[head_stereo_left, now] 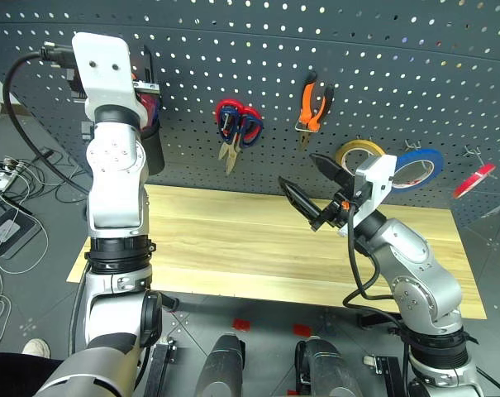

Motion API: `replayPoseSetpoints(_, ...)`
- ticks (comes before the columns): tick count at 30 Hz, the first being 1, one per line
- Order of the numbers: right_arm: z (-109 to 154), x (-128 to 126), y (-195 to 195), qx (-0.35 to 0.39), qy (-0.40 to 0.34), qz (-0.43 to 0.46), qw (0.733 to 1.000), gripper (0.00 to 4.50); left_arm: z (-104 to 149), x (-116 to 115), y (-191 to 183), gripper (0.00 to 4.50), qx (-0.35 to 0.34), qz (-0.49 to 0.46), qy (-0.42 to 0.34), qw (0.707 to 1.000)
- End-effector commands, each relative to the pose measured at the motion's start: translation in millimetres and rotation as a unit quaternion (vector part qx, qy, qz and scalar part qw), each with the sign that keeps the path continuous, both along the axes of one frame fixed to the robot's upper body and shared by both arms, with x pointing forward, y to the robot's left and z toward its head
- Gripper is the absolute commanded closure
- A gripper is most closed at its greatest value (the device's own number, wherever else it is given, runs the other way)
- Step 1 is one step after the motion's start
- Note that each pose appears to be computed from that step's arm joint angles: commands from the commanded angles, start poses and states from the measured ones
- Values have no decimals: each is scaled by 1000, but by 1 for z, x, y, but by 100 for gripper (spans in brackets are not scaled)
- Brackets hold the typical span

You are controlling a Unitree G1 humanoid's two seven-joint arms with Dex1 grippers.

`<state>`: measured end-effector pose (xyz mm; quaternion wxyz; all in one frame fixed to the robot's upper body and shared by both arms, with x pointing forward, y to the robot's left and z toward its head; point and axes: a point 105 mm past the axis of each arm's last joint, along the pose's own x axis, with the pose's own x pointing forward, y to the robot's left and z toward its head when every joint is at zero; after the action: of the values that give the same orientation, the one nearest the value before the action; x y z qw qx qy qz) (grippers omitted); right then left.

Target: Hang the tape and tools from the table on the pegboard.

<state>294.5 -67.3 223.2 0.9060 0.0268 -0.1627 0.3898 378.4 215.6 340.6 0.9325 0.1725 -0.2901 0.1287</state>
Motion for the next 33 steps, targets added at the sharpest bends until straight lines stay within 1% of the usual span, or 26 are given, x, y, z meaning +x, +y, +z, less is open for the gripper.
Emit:
replayPoseSetpoints(1,16,-9,-7,4,-38,-15,999,0,18,-17,-15,2,36,-16,-36,999)
replayPoseSetpoints(4,15,-12,-17,4,-33,-42,999,0,5,-26,-42,2,58,-69,-18,996)
replayPoseSetpoints(7,9,-13,-22,-2,-25,-60,998,0,-19,-34,-64,2,43,-135,12,990)
replayPoseSetpoints(9,3,-12,-28,-8,-20,-88,996,0,-33,-43,-80,2,38,-180,29,983)
replayPoseSetpoints(13,-7,-8,-37,-13,-4,-139,990,0,-63,-51,-94,2,7,-218,79,973)
replayPoseSetpoints(15,-16,-7,-41,-22,8,-157,987,0,-85,-52,-100,2,9,-230,117,966)
replayPoseSetpoints(21,-48,-4,-48,-59,46,-197,978,0,-140,-50,-90,2,-30,-217,212,952)
replayPoseSetpoints(24,-77,-2,-55,-98,90,-226,965,0,-178,-48,-75,2,-77,-192,281,937)
replayPoseSetpoints(26,-93,-2,-60,-96,127,-253,954,0,-203,-50,-67,2,-90,-176,317,927)
replayPoseSetpoints(28,-111,-2,-69,-109,158,-284,939,0,-228,-54,-61,2,-108,-167,359,912)
replayPoseSetpoints(31,-131,0,-83,-129,194,-319,919,0,-254,-60,-51,2,-149,-154,396,893)
replayPoseSetpoints(33,-137,-1,-87,-138,204,-324,913,0,-262,-62,-48,2,-167,-149,408,885)
